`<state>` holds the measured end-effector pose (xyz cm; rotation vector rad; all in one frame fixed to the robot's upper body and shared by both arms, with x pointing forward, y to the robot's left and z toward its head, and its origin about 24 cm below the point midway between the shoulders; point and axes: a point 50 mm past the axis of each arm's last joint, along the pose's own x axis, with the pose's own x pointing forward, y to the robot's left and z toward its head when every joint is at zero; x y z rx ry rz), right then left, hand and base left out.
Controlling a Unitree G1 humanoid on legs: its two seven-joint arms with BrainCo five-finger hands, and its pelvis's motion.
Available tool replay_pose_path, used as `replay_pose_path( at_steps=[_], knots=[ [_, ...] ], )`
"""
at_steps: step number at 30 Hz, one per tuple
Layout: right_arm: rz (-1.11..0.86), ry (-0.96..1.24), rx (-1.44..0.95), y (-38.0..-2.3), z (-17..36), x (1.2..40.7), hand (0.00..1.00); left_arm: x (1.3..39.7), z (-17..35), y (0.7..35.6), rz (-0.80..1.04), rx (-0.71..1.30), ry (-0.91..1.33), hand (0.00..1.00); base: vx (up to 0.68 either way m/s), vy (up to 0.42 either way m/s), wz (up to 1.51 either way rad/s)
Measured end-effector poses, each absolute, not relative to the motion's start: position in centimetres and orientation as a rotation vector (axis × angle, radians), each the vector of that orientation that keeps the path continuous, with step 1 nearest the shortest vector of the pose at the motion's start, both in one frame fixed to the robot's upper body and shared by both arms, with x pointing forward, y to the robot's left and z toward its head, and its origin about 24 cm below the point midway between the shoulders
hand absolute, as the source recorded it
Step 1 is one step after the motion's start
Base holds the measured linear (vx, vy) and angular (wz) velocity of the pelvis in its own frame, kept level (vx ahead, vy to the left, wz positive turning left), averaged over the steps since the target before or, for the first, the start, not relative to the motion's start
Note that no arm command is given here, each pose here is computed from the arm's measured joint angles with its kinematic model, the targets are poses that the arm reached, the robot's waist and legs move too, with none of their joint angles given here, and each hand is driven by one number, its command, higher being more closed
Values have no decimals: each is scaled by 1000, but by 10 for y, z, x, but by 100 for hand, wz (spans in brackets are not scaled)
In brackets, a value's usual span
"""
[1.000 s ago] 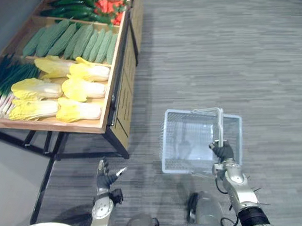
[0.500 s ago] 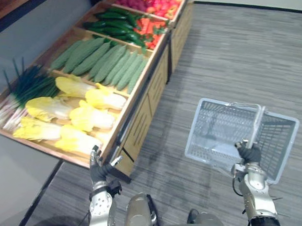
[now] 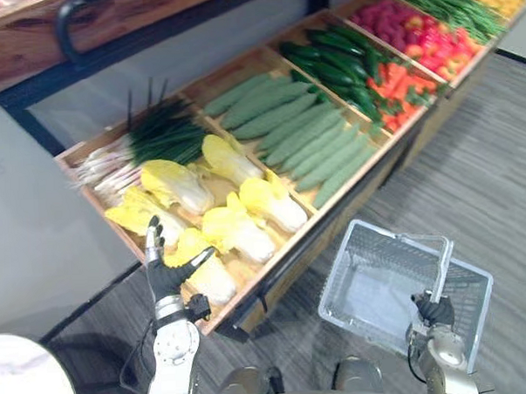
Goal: Pick vegetable in the basket
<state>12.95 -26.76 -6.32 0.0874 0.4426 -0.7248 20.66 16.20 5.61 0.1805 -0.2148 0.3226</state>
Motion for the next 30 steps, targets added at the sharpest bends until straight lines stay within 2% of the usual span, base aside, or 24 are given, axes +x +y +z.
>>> replay_pose_path(
  at_steps=[6, 13, 24, 30],
  knots=[
    [-805, 426, 91, -280, -56, 106, 100, 209, 57, 135, 218, 155, -219, 0, 167, -257, 51],
    [-860, 465, 126, -278, -62, 84, 100, 216, 65, 123, 172, 182, -254, 0, -34, -78, 51],
    [-814, 538, 183, -261, -79, 81, 100, 216, 13, 109, 78, 390, -23, 0, -58, -42, 7],
    [-790, 586, 194, -256, -88, 76, 100, 237, 2, 112, 101, 544, 27, 0, 47, -43, 2]
  ],
)
